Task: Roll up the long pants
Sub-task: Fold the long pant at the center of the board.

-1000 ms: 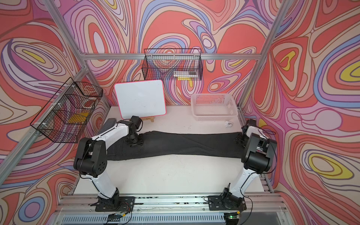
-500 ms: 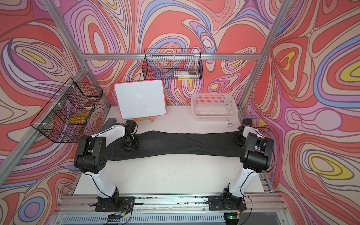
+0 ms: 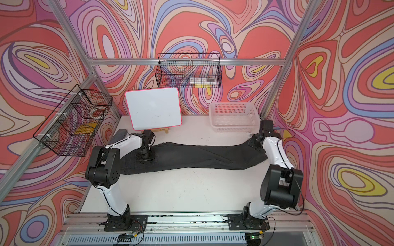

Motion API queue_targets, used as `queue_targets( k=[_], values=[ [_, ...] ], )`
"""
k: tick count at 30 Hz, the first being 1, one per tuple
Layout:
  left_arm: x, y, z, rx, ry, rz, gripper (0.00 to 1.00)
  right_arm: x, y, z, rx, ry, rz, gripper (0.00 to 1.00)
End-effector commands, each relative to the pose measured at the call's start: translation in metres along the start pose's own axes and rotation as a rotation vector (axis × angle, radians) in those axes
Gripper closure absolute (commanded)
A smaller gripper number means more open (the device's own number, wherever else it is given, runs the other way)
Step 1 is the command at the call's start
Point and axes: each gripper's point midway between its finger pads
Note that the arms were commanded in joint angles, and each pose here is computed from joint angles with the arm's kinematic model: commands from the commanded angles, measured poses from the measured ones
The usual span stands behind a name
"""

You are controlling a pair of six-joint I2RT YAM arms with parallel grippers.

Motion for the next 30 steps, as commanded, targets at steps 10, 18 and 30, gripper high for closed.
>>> queue_targets(
  k=[10, 18, 30],
  values=[
    [-0.061, -0.002, 0.017, 0.034, -0.07, 0.122, 0.64, 0.181, -0.088, -0.109, 0.063, 0.402, -0.174, 1.0],
    [-0.156, 0.005, -0.021, -0.023, -0.282, 0.148, 0.63, 0.259, -0.107, -0.167, 0.086, 0.656, -0.165, 1.0],
    [-0.015, 0.009, -0.114, -0.239, -0.267, -0.165, 0.51, 0.341, -0.269, -0.158, 0.35, 0.777, -0.352, 1.0]
  ],
)
Point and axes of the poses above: each gripper's point midway between its finger pads, its own z axis out along the fingers, its own x axis along the line the jaws close on, y = z × x, and after that the axes turned 15 degrees about z, right-handed
